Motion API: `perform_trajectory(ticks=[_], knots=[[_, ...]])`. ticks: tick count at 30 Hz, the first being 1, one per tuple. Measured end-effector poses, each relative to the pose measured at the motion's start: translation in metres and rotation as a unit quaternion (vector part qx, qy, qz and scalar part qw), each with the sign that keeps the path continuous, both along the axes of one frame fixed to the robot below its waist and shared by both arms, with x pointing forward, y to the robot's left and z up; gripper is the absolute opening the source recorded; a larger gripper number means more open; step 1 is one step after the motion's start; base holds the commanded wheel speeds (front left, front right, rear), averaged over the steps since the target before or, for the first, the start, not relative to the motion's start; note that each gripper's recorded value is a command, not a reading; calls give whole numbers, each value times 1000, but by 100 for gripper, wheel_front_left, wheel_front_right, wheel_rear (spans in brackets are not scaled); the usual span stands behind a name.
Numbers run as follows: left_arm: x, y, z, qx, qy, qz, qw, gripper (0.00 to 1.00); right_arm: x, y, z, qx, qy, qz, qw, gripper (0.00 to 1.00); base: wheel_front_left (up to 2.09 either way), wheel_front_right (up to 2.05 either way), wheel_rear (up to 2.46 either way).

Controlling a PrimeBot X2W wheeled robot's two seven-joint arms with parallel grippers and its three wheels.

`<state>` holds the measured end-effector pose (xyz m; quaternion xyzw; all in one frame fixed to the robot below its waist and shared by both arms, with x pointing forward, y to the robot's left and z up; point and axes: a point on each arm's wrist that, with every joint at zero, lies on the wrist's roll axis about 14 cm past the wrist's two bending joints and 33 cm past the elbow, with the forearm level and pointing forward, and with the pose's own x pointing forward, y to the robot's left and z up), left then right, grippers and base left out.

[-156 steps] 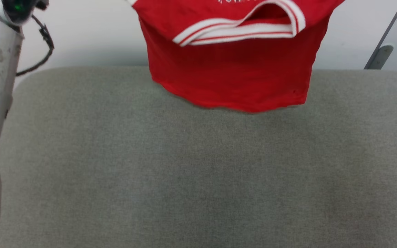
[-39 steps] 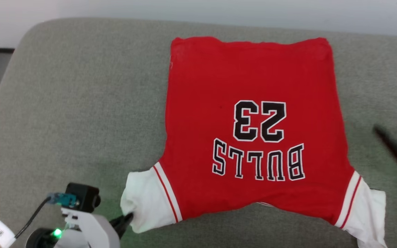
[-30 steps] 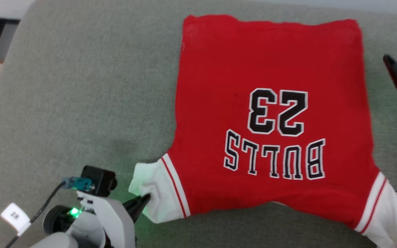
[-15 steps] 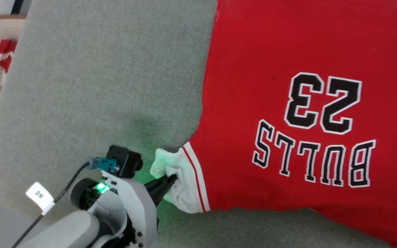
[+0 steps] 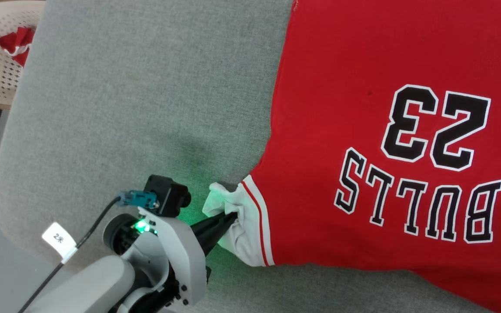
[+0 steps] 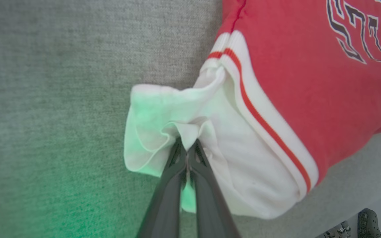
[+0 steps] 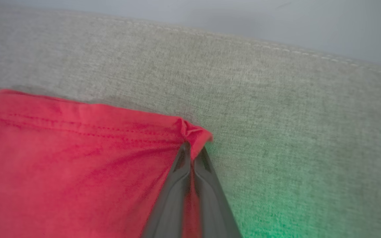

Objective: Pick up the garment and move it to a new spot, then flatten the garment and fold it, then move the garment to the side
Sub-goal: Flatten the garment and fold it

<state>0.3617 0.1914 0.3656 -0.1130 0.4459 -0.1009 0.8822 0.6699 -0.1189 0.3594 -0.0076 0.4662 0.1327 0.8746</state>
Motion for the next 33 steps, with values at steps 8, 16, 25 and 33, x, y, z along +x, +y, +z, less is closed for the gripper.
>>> perform_trajectory(ticks=[8,16,25,33], knots=[[3,6,8,11,-14,-6,1000,0,-23,-3,17,-9,9,20,1000,0,0,0,0],[2,12,19,25,-22,-14,999,0,-71,-23,31,6,5,44,999,0,0,0,0],[4,3,35,27,-40,-40,998,0,-152,-66,38,39,14,34,999,0,0,0,0],[9,-10,49,23,-60,-63,996,0,-236,-101,28,60,36,-11,998,0,0,0,0]])
